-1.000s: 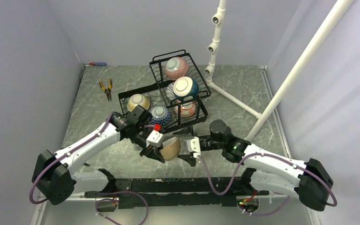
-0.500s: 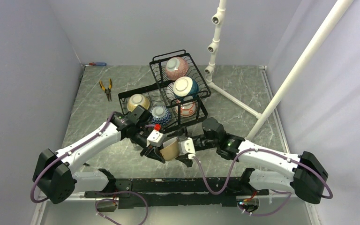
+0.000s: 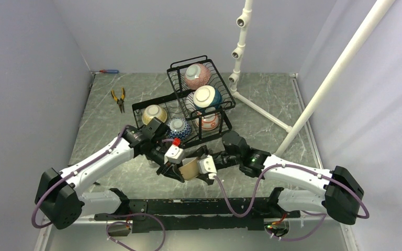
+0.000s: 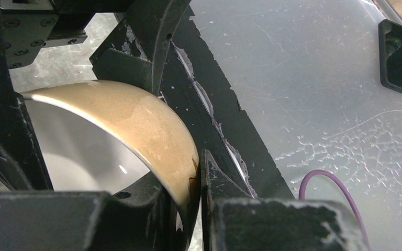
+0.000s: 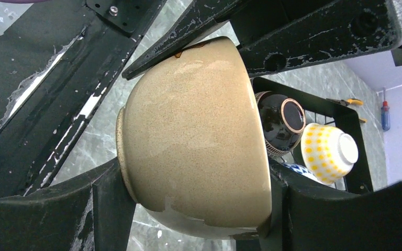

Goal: Load the bowls into the dish rack
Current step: Pick up the bowl from the center of the board.

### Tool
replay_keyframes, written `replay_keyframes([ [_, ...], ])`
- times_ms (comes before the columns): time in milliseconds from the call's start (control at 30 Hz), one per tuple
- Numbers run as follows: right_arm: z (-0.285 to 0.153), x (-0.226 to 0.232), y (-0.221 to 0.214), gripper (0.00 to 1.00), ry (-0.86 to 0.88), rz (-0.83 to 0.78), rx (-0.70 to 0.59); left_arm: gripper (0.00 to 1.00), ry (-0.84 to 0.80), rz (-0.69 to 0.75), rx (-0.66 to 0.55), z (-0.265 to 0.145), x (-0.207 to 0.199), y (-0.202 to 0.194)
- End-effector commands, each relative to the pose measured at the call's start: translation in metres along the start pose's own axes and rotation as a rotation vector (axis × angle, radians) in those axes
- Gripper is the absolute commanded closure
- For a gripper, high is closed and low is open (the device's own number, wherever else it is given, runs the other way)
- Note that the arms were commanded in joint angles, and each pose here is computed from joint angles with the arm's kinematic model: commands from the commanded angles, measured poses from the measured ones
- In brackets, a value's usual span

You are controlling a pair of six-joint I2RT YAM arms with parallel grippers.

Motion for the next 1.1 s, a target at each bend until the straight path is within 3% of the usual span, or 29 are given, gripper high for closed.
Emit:
replay_keyframes([
  [0,-0.002,-0.013,0.016,0.95,-0.050,-0.041,-0.057,0.77,0.087,0.117,-0.039,-0.007,0.008,0.020],
  [33,-0.003,-0.013,0.016,1.00,-0.054,-0.038,-0.058,0.72,0.114,0.103,-0.031,-0.008,0.009,0.021],
  [200,-0.006,-0.010,0.015,1.00,-0.099,-0.002,-0.048,0.47,0.264,0.062,0.020,-0.015,0.014,0.018],
  [267,-0.008,-0.010,0.015,1.00,-0.132,0.032,-0.039,0.39,0.347,0.080,0.031,-0.021,0.013,0.018],
  [367,-0.012,-0.013,0.017,1.00,-0.194,0.087,-0.028,0.17,0.488,0.139,0.025,-0.030,0.010,0.017],
  [467,-0.013,-0.013,0.017,1.00,-0.227,0.126,-0.023,0.07,0.602,0.200,-0.007,-0.038,0.004,0.020],
  [800,-0.014,-0.030,0.021,1.00,-0.399,0.354,-0.005,0.06,0.849,0.249,-0.072,-0.052,-0.006,0.022],
  [1067,-0.007,-0.038,0.020,1.00,-0.408,0.447,0.012,0.06,0.827,0.212,-0.073,-0.045,0.001,0.024],
])
Point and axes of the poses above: each gripper's point midway between its finger pads, its own z axis out along the fingers, its own x axis along the line the jaws close on, y = z × x, the point moved 9 cm from there along -z, back along the fingers, and after that the axes turned 7 degrees about -z, right-handed, at the moved point
